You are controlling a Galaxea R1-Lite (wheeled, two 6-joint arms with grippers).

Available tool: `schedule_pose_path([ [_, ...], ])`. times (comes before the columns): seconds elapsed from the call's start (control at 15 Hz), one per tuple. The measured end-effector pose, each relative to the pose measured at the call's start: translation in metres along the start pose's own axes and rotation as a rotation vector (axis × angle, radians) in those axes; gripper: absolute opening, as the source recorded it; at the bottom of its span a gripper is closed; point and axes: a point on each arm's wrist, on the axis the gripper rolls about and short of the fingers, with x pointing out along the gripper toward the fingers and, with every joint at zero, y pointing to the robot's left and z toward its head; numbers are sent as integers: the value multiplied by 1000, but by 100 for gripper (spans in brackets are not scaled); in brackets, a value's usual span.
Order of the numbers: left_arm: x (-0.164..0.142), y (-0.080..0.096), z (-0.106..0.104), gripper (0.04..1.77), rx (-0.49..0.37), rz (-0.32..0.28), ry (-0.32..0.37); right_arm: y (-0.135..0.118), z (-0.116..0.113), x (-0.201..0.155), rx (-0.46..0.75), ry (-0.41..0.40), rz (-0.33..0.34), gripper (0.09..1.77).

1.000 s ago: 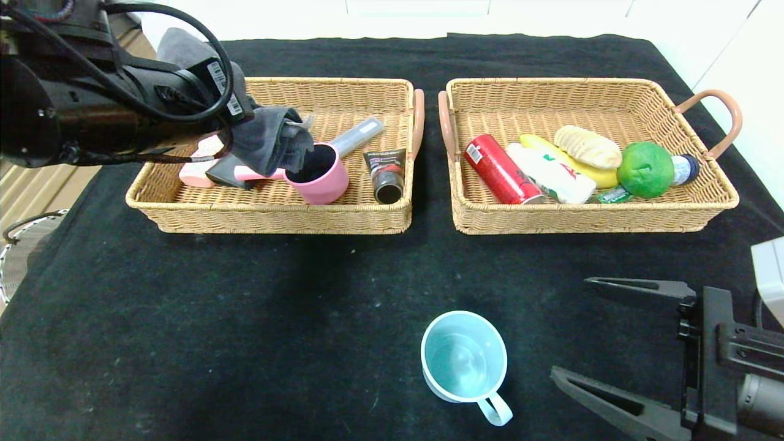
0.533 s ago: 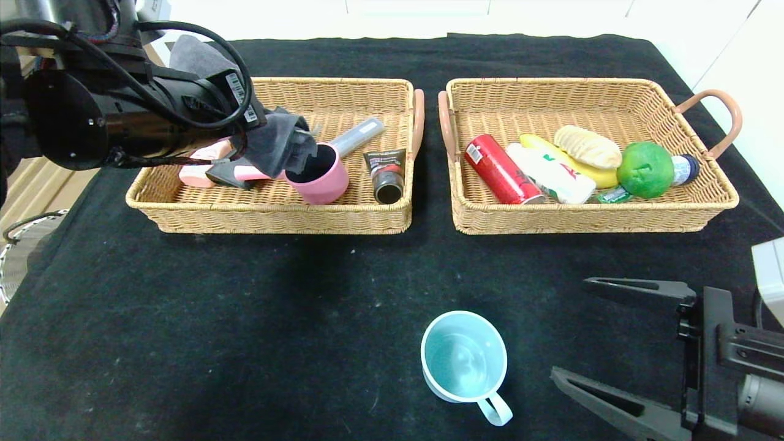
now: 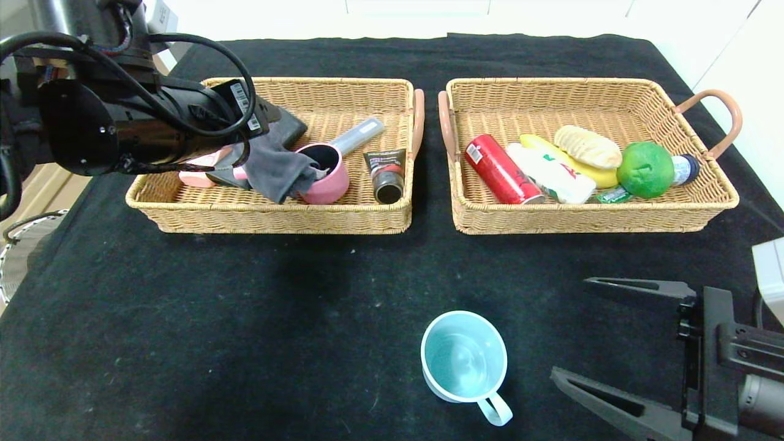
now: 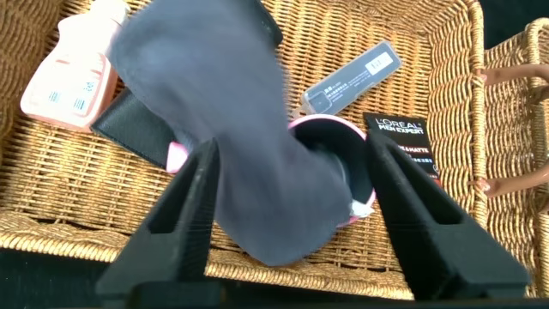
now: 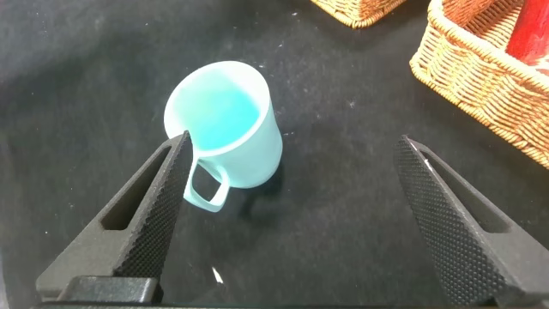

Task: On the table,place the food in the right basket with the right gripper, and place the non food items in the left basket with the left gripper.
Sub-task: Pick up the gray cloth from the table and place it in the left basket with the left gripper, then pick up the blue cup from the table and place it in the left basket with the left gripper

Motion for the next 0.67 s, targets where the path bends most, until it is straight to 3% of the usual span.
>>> schedule_pose_path([
  [0.33, -4, 0, -5, 148, 13, 0, 25, 0, 0, 0, 0, -1, 0, 171],
  [0.67, -32, -20, -34, 159, 94, -92, 135, 0, 5, -5, -9, -27, -7, 171],
])
